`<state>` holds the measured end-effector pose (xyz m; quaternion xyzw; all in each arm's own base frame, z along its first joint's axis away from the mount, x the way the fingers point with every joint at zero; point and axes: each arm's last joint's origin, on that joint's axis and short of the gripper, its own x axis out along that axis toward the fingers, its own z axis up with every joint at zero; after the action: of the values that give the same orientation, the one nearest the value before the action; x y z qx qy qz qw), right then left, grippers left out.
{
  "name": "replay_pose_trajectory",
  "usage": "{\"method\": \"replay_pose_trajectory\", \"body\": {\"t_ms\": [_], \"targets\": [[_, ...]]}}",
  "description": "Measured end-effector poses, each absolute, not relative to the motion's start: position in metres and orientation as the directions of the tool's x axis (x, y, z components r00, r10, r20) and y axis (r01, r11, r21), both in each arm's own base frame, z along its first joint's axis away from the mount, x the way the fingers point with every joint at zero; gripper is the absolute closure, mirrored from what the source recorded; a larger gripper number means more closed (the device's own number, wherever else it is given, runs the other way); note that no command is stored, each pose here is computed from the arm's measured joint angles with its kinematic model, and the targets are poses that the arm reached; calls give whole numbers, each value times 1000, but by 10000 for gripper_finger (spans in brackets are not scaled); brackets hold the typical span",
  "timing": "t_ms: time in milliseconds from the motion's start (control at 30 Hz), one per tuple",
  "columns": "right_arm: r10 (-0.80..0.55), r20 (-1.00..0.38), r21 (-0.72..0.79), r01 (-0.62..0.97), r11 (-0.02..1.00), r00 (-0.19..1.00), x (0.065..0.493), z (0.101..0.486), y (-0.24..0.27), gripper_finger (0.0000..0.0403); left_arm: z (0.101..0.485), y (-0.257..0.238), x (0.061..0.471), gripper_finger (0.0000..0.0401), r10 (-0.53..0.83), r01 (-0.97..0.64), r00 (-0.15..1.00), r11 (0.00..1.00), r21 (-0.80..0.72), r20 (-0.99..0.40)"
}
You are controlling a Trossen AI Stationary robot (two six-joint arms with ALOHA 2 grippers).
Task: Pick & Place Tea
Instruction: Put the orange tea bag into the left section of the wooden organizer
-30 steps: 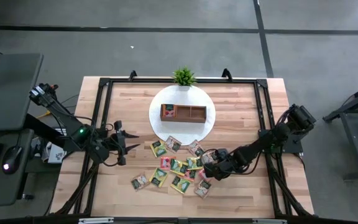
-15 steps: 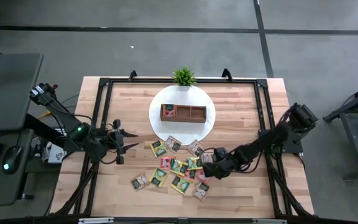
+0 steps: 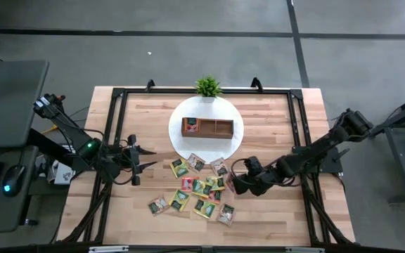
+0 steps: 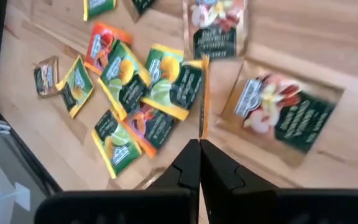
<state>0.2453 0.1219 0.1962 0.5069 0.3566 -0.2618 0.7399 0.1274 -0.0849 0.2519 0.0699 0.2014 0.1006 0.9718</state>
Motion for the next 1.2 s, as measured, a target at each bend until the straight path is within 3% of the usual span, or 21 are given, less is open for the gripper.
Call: {"method": "replay_pose_trajectory", "body": {"t_ms": [300, 533, 833, 1067, 1200], "targets": [[-62, -770, 528, 690, 494, 634, 252, 204, 103, 403, 258, -84, 131, 254, 269, -226, 911, 960, 167, -313], [-78, -749, 461, 603, 651, 657, 268, 229, 90, 403, 265, -68, 149, 254, 226, -197, 923, 973, 121, -310], [-145, -719, 292, 486, 824, 679, 283, 277, 72, 403, 273, -38, 170, 254, 85, -76, 955, 996, 43, -285], [-186, -658, 205, 412, 888, 730, 293, 307, 57, 403, 281, -18, 182, 252, -18, 16, 979, 1000, -12, -203], [-203, -636, 160, 384, 909, 745, 296, 317, 50, 403, 278, -8, 194, 229, -69, 61, 979, 997, -48, -193]]}}
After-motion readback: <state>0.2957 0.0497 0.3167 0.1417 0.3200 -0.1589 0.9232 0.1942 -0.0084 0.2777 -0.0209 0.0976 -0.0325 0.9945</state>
